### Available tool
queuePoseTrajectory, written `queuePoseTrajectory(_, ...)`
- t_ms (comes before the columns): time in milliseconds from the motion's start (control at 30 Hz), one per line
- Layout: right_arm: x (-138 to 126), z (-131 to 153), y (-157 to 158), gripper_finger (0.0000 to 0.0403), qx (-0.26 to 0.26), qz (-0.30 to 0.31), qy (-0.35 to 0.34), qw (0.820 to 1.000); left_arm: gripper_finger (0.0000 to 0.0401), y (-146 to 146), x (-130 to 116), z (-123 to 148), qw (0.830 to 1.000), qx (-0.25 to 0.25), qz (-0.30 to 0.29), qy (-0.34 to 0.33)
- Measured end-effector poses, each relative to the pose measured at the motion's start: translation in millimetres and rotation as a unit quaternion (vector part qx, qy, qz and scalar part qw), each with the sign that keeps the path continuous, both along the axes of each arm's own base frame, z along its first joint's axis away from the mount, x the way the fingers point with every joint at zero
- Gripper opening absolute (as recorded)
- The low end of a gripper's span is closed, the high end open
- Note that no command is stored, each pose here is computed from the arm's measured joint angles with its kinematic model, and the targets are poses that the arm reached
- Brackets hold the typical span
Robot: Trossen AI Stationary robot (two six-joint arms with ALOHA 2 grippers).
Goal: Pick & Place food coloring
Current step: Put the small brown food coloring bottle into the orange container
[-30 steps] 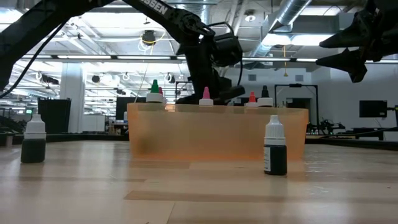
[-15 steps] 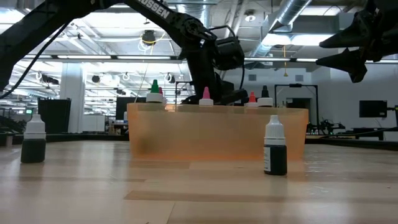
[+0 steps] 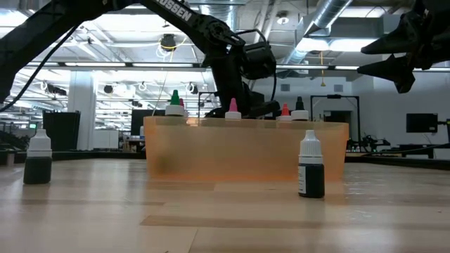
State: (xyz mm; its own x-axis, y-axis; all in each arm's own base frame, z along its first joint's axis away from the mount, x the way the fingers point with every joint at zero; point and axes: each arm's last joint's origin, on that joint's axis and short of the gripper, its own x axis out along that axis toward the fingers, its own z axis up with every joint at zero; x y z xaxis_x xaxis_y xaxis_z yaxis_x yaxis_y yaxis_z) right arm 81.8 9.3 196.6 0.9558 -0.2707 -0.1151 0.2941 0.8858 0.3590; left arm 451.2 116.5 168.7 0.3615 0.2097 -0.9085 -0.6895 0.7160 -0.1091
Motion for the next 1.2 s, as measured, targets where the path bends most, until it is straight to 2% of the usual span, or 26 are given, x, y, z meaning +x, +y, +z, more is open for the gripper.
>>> queuePoseTrajectory(200,0.0,0.1,0.0,0.0221,0.0,0.0,-0.001,1.0,0.0038,0.1,0.2,0.1,1.0,0.001,-0.001,-0.001)
queuePoseTrajectory(633,0.0,0.1,0.0,0.0221,0.0,0.0,-0.001,1.0,0.0039,0.0,0.4,1.2,1.0,0.006,-0.013,0.002)
queuePoseTrajectory(1000,0.0,0.1,0.0,0.0221,0.0,0.0,-0.001,1.0,0.0039,1.9,8.8,33.5,0.997,0.03,-0.064,-0.009)
queuePoseTrajectory(1200,0.0,0.1,0.0,0.0221,0.0,0.0,0.0,1.0,0.0039,2.4,10.3,38.0,0.996,0.04,-0.08,-0.012)
